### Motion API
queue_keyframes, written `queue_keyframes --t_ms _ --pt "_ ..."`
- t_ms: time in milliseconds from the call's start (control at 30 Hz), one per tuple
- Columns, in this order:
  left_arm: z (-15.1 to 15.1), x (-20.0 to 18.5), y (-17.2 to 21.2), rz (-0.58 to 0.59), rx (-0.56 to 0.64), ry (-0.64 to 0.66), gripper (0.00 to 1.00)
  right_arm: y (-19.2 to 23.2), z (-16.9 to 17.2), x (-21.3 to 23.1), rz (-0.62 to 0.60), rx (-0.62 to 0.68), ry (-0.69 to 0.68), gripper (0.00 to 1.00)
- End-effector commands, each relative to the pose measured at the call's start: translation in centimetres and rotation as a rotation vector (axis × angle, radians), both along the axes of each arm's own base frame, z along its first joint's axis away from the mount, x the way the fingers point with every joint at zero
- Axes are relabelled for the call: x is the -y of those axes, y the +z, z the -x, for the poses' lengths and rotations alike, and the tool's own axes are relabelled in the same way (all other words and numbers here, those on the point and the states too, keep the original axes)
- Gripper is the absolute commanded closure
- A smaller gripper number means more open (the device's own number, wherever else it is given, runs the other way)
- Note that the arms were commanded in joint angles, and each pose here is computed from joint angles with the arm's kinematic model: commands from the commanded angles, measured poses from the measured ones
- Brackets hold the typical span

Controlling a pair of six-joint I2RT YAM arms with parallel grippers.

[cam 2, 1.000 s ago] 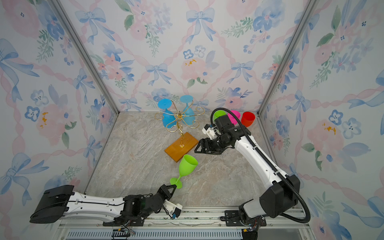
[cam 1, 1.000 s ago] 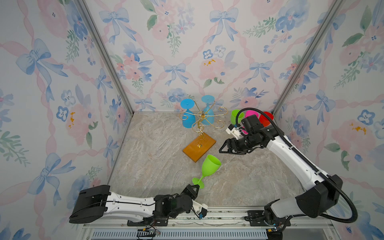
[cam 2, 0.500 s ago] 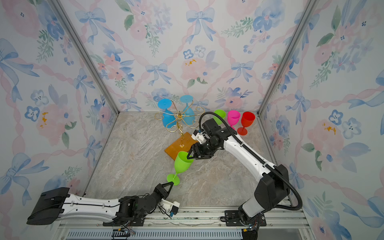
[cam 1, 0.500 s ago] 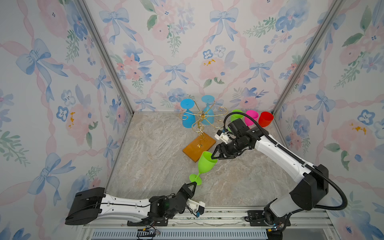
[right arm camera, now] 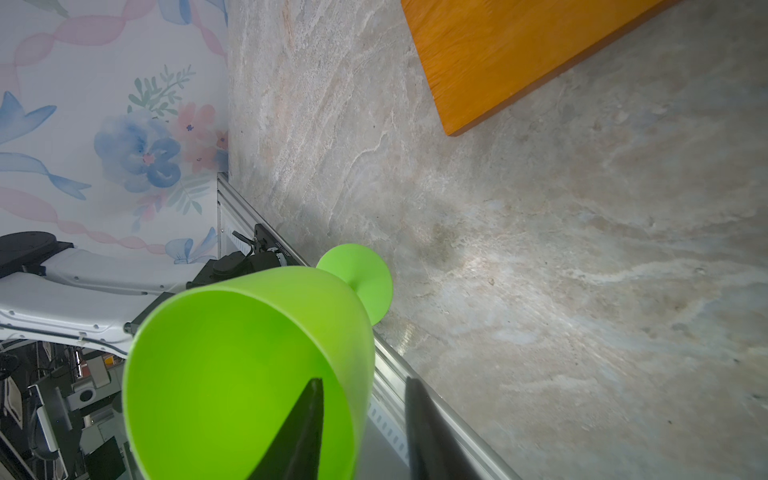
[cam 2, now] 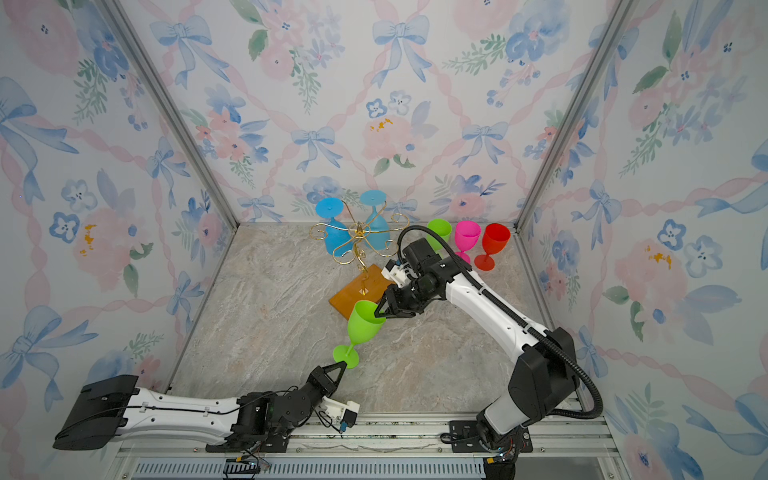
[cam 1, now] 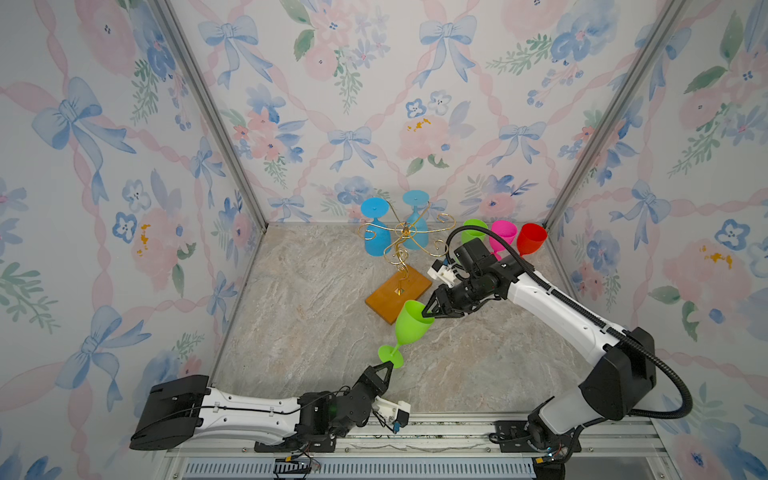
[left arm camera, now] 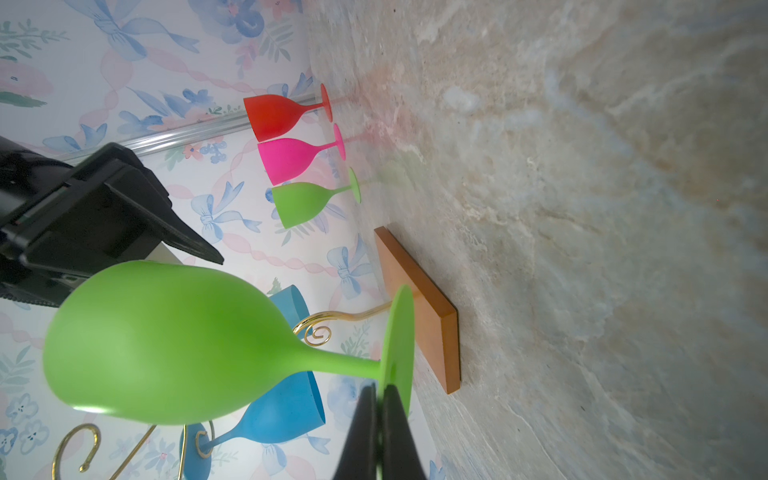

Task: Take the wine glass off the wine glass rack
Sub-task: 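Close the right gripper on the lime-green glass bowl rim, then open and withdraw the left gripper while the right carries the glass toward the standing glasses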

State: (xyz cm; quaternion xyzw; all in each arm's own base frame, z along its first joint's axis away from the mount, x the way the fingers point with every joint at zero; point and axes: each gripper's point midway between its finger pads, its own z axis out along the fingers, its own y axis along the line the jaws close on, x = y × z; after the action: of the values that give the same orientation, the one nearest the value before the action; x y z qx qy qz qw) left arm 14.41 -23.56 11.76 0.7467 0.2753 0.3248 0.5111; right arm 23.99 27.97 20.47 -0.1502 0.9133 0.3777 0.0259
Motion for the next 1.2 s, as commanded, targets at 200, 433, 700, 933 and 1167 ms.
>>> queue_keyframes --t_ms 200,433,700,933,1167 --pt "-0.4 0.2 0.8 0.019 0.022 0.022 1.00 0.1 0.5 -0.7 -0.030 -0.011 0.013 0.88" --pt "-0.3 0.5 0.9 0.016 0.018 0.015 0.84 0.6 0.4 -0.3 -0.028 0.014 0.003 0.98" --pt "-0.4 1.0 2.1 0.092 -0.005 0.025 0.66 1.1 -0.5 1.3 -0.021 0.047 -0.051 1.00" --pt "-0.6 1.6 3.9 0.232 -0.071 0.072 0.13 1.2 -1.9 3.3 -0.018 0.076 -0.137 1.00" --pt "-1.3 3.5 6.8 0.486 -0.215 0.179 0.06 1.2 -3.4 7.3 0.042 0.131 -0.258 1.00"
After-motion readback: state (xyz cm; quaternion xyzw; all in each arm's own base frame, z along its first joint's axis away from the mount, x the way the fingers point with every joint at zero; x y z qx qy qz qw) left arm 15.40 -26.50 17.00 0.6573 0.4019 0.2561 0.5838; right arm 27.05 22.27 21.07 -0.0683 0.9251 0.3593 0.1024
